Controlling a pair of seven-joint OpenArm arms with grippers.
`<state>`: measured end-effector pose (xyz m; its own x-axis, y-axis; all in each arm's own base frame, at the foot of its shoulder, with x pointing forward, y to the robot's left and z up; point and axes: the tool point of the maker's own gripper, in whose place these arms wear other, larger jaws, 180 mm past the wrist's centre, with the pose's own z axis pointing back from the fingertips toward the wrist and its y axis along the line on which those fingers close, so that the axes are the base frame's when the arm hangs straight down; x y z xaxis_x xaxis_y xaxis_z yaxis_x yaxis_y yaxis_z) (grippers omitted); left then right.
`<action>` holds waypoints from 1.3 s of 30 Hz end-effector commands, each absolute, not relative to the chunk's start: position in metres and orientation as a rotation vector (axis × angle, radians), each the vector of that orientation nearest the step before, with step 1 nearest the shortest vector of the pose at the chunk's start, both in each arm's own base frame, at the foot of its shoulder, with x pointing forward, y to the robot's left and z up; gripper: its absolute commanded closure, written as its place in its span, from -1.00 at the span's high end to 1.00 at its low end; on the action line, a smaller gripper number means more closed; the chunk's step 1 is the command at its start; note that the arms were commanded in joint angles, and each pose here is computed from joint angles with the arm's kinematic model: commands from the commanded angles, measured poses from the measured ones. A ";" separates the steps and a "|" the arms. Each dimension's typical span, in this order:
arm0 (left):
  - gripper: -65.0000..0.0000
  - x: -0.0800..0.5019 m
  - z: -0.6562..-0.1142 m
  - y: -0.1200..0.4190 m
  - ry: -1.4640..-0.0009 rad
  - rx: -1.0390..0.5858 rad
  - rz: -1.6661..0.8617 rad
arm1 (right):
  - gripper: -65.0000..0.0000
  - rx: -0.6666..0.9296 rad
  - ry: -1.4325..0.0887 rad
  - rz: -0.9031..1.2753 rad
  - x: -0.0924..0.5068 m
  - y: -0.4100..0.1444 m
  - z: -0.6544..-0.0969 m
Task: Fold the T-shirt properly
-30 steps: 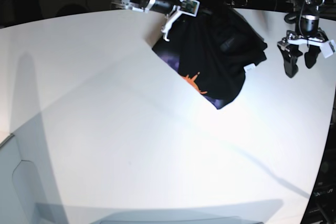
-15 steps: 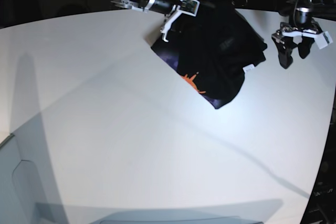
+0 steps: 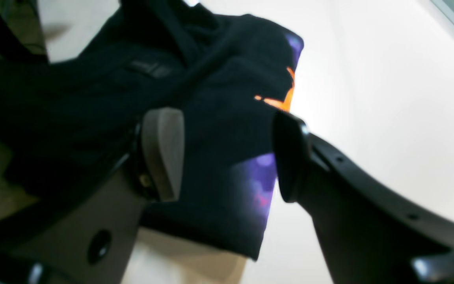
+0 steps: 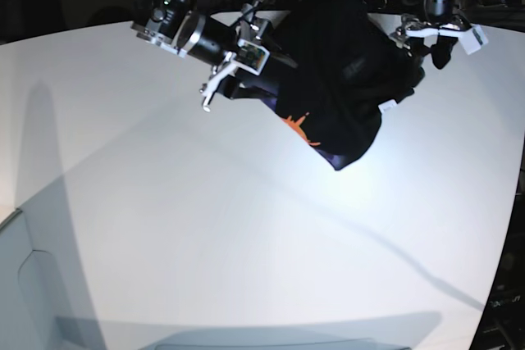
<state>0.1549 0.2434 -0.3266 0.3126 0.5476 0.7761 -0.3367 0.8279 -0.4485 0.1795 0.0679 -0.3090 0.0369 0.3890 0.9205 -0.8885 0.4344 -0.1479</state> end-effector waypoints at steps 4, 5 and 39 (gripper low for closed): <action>0.58 0.171 -0.323 0.215 -1.131 -0.274 0.520 | 0.10 0.571 -1.195 1.066 0.184 0.072 -0.295; 0.58 0.176 -0.324 0.208 -1.130 -0.286 0.503 | 0.10 0.569 -1.201 1.069 0.186 0.072 -0.294; -1.00 0.155 -0.341 0.242 -1.112 -0.272 0.680 | 0.10 0.538 -1.212 1.056 0.196 0.066 -0.293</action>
<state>0.1539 0.2405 -0.3488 0.2895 0.6320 0.7189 -0.3836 0.7647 -0.5178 0.1951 0.0618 -0.3062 0.0160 0.4076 0.9130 -0.8720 0.4524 -0.1867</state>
